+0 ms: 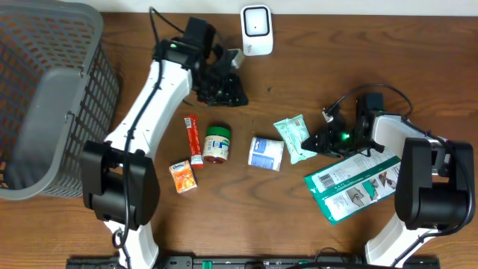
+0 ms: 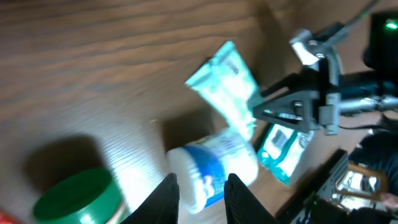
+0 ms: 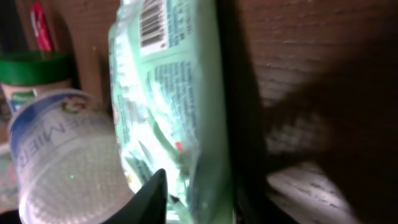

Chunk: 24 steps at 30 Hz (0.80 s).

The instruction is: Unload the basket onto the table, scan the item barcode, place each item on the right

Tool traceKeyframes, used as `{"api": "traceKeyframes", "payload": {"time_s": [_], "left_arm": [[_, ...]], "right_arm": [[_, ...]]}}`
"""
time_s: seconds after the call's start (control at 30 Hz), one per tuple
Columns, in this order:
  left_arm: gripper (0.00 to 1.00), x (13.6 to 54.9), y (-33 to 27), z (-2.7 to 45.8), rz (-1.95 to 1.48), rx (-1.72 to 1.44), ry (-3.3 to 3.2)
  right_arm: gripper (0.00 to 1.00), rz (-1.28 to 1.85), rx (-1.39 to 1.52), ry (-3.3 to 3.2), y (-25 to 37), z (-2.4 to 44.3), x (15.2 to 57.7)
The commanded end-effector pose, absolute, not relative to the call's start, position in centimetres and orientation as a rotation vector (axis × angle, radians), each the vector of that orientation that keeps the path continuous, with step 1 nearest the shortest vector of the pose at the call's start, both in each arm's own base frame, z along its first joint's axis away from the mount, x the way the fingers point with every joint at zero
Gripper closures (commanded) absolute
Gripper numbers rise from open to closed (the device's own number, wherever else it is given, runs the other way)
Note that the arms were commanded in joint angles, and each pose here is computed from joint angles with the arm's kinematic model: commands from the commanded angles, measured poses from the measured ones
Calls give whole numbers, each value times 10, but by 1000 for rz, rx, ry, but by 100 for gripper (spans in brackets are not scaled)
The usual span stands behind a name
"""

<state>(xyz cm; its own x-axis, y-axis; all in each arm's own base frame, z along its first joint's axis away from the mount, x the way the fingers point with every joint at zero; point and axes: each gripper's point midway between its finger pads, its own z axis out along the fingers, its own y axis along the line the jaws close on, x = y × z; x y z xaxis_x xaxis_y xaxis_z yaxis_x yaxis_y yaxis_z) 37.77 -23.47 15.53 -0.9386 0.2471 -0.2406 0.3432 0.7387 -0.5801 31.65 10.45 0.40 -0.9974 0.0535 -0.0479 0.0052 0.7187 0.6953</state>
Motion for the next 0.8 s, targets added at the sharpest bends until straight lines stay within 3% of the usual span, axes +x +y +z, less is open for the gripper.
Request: {"api": "traceKeyframes", "payload": {"time_s": [0.0, 0.2, 0.43, 0.77], "left_arm": [[74, 369, -256, 150, -1028, 574, 2773], [77, 354, -289, 124, -1044, 684, 2805], [77, 339, -328, 97, -1036, 822, 2794], [78, 332, -339, 71, -929, 846, 2846]], "right_arm": [[78, 1086, 54, 2923, 101, -15, 304], [99, 1084, 55, 2919, 100, -16, 305], [99, 1084, 56, 2918, 100, -15, 305], [99, 1094, 124, 2942, 90, -11, 302]]}}
